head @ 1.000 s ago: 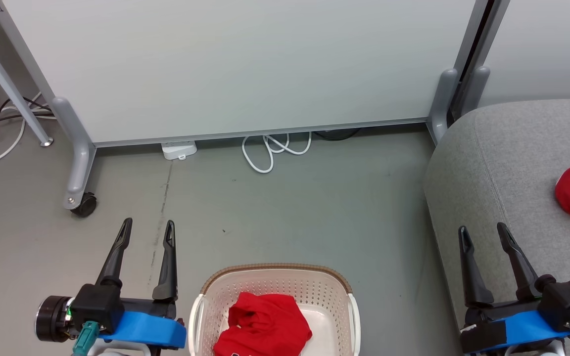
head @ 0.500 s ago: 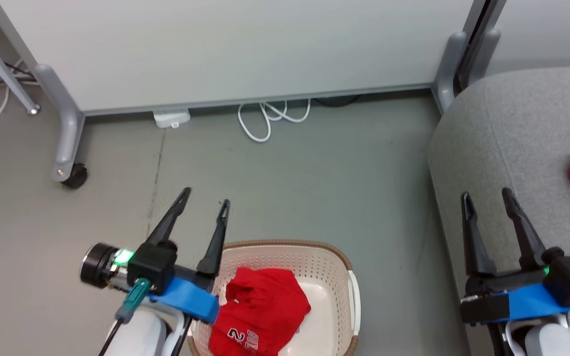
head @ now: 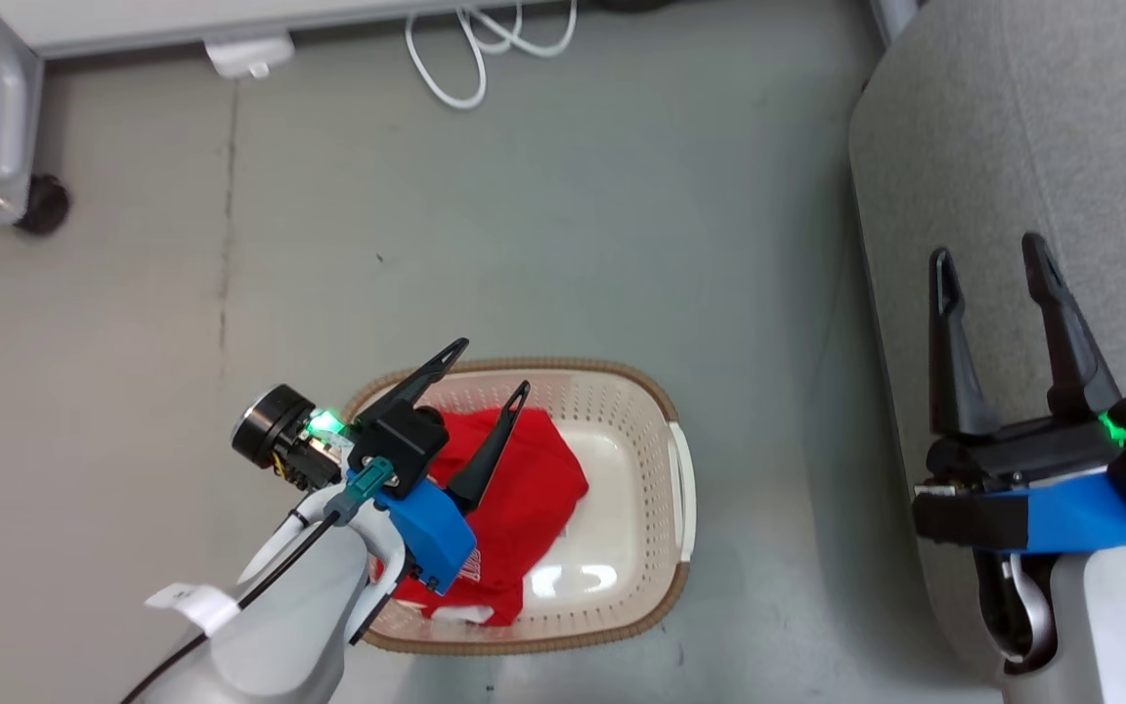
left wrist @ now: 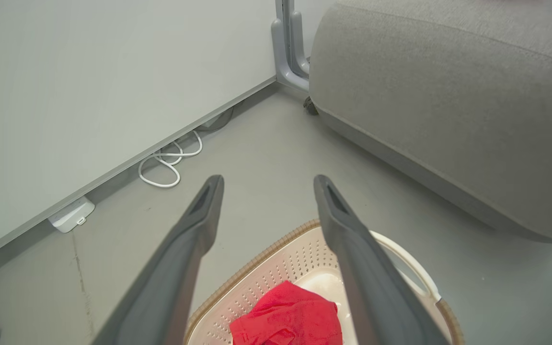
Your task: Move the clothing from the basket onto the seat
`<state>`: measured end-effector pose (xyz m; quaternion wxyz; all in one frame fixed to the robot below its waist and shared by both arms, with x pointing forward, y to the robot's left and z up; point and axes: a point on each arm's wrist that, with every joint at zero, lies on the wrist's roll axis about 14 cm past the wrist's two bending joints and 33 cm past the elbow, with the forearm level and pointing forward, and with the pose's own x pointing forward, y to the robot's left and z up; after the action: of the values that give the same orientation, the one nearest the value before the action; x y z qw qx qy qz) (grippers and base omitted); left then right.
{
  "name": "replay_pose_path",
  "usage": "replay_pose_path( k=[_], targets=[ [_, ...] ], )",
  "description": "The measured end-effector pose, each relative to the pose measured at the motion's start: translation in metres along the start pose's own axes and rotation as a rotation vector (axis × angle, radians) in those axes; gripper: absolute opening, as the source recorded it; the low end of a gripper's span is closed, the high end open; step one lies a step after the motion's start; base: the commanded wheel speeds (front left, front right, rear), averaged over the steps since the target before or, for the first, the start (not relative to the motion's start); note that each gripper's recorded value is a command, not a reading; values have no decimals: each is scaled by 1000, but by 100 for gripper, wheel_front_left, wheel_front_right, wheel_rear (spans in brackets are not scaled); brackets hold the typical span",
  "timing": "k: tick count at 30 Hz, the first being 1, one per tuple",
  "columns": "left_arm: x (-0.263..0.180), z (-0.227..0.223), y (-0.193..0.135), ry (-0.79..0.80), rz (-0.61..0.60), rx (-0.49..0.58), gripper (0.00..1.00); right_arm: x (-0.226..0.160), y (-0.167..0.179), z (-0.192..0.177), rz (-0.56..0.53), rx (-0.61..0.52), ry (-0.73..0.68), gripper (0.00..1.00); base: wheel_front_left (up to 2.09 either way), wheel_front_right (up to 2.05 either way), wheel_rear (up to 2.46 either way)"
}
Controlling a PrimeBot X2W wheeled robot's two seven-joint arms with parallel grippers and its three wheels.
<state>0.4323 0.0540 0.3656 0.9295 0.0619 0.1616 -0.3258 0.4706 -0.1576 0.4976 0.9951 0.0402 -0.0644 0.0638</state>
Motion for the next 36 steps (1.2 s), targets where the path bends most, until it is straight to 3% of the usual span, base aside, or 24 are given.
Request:
replay_pose_path(
  k=[8,16,21,36],
  targets=[
    [30,-79,-25,228,-194,31,100,23,-12,-35,-15,-14,40,100,0,0,0],
    [32,-165,-39,461,-351,72,100,38,-23,-79,-22,-43,100,100,0,0,0],
    [32,-208,-40,583,-391,97,100,40,-30,-99,-23,-76,128,100,0,0,0],
    [36,-310,-18,876,-499,314,100,37,-44,-162,-32,-117,211,100,0,0,0]
  ],
)
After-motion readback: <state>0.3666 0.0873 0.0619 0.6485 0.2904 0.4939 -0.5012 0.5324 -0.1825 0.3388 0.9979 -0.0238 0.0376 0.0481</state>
